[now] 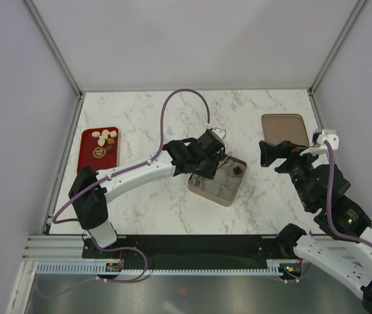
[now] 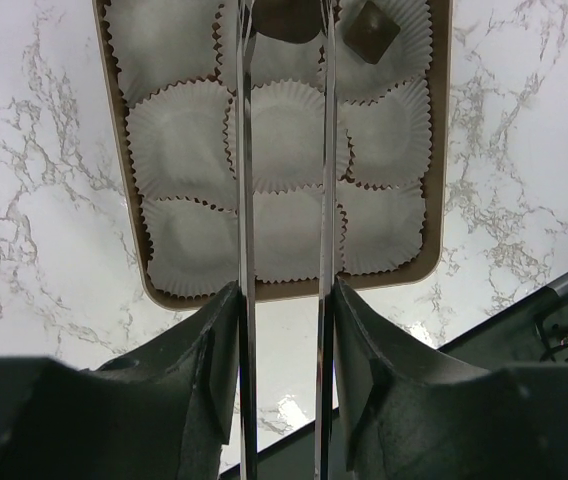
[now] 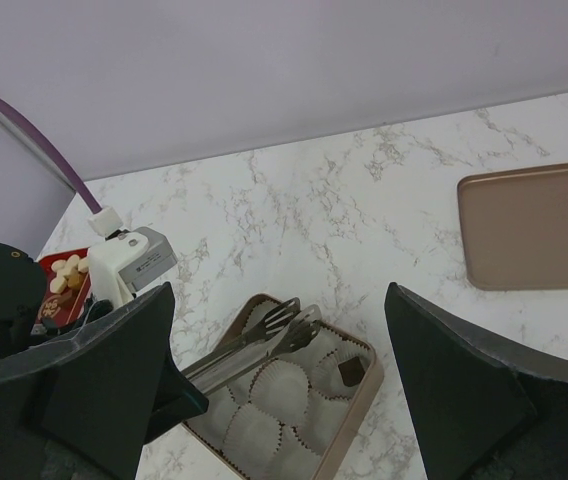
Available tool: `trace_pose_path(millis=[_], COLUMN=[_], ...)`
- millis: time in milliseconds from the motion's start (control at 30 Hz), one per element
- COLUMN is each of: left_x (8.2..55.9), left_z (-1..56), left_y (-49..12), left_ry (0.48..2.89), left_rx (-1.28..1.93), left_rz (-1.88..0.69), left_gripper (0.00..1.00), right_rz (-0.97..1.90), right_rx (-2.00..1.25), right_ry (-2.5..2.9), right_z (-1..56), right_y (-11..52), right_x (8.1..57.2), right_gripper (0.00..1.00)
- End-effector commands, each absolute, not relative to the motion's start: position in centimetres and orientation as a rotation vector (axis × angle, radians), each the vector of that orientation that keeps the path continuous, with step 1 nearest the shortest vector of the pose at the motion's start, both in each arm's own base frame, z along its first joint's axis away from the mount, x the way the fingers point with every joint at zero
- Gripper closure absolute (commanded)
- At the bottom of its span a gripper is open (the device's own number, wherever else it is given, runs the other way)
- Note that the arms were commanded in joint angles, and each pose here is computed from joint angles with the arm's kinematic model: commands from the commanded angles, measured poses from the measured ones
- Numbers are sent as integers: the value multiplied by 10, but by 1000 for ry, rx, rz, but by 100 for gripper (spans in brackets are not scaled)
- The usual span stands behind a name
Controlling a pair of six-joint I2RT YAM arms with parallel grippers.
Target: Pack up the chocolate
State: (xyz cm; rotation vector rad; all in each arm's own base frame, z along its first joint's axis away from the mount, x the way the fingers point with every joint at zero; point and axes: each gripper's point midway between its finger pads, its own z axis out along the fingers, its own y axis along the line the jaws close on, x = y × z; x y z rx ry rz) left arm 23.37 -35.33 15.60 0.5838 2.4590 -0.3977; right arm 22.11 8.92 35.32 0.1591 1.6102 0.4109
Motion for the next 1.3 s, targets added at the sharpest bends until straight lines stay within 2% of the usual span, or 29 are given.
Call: trace_pose_path(millis=[0,333,667,867,967,1267], left_x=[237,244,267,294,311,302], left_z=[165,173,231,238,237,194], left_y=[-357,-352,-306,-221,-150,-9], left_ry=[2422,2398,2315,2341,2357,2395], left_rx=[521,507,407,172,-42,-499], left_rz=[-413,-369,-193,-121,-69,171], left_gripper=[54,48,48,48,48,48], right_rz=[390,414,441,477,496,583], right_rx=[166,163,105,49,28,-44], right_ry=[1598,1596,1645,1691,1708,1742], right_z=[355,358,349,333,327,311], right_y=[84,88,106,122,130,155], right_x=[221,220,226,228,230,231], right_gripper=[5,5,5,5,5,5])
